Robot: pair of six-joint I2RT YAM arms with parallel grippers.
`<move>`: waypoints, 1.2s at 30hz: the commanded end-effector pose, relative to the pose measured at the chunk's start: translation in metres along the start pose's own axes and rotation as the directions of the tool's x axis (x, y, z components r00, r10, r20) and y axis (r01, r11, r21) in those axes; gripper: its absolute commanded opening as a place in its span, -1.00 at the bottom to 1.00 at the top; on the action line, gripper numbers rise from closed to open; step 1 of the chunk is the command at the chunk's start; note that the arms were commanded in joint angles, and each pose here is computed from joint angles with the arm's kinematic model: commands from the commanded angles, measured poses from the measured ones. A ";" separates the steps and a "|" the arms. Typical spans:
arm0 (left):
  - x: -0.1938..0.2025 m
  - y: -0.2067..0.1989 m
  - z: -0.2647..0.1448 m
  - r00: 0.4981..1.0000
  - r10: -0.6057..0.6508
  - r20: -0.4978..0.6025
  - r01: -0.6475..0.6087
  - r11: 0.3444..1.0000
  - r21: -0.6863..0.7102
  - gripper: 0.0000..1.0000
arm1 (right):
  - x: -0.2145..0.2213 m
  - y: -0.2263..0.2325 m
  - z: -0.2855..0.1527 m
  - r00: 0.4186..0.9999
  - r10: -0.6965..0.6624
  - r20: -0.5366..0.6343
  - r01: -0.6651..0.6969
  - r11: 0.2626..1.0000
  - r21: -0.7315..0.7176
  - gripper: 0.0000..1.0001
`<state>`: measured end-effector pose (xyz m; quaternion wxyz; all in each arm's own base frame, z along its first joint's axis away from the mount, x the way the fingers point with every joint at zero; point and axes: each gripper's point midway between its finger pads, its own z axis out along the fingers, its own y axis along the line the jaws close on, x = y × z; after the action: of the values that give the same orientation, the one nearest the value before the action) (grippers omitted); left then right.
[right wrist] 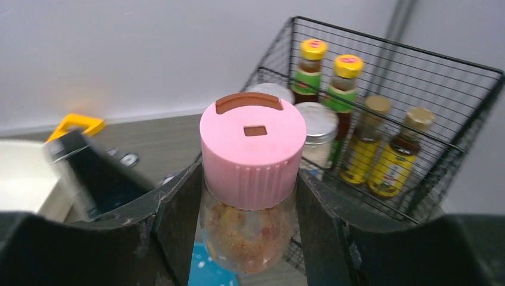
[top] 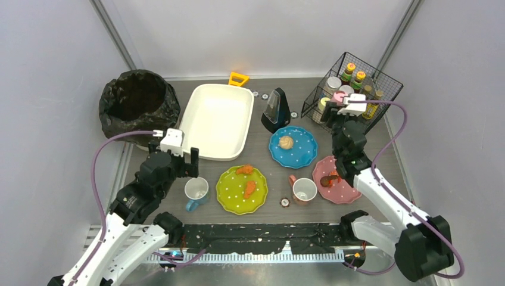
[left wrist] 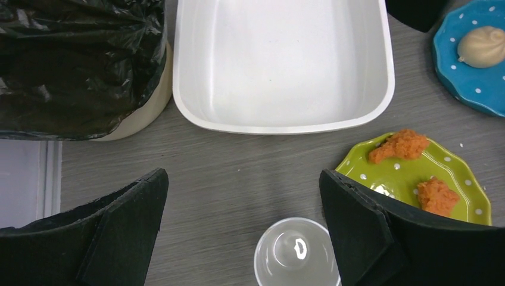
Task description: Clear the kitchen counter
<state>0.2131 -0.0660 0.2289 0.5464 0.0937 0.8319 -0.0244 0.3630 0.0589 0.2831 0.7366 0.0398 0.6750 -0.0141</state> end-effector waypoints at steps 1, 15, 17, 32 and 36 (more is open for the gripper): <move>-0.021 0.014 0.000 0.992 -0.050 0.115 0.059 0.995 -0.077 0.99 | -0.013 -0.052 0.019 0.986 0.102 0.128 -0.131 0.963 0.237 -0.89; -0.022 0.037 -0.009 0.980 -0.072 0.186 0.106 0.978 -0.179 0.94 | 0.058 -0.082 0.055 0.990 0.129 0.057 -0.141 0.916 0.376 -0.89; -0.021 0.037 -0.008 0.981 -0.070 0.182 0.103 0.978 -0.181 0.94 | 0.069 -0.084 0.055 0.988 0.150 0.038 -0.153 0.906 0.395 -0.89; -0.022 0.039 -0.010 0.978 -0.073 0.196 0.110 0.976 -0.187 0.92 | 0.104 -0.086 0.070 0.976 0.212 -0.046 -0.165 0.862 0.480 -0.52; -0.023 0.041 -0.011 0.975 -0.075 0.207 0.116 0.974 -0.194 0.92 | 0.105 -0.089 0.070 0.975 0.217 -0.039 -0.169 0.851 0.498 -0.46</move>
<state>0.2151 -0.0306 0.2426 0.6046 0.0196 0.7957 0.0295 0.4348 -0.0224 0.1837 0.6749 0.2641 0.6826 -0.0938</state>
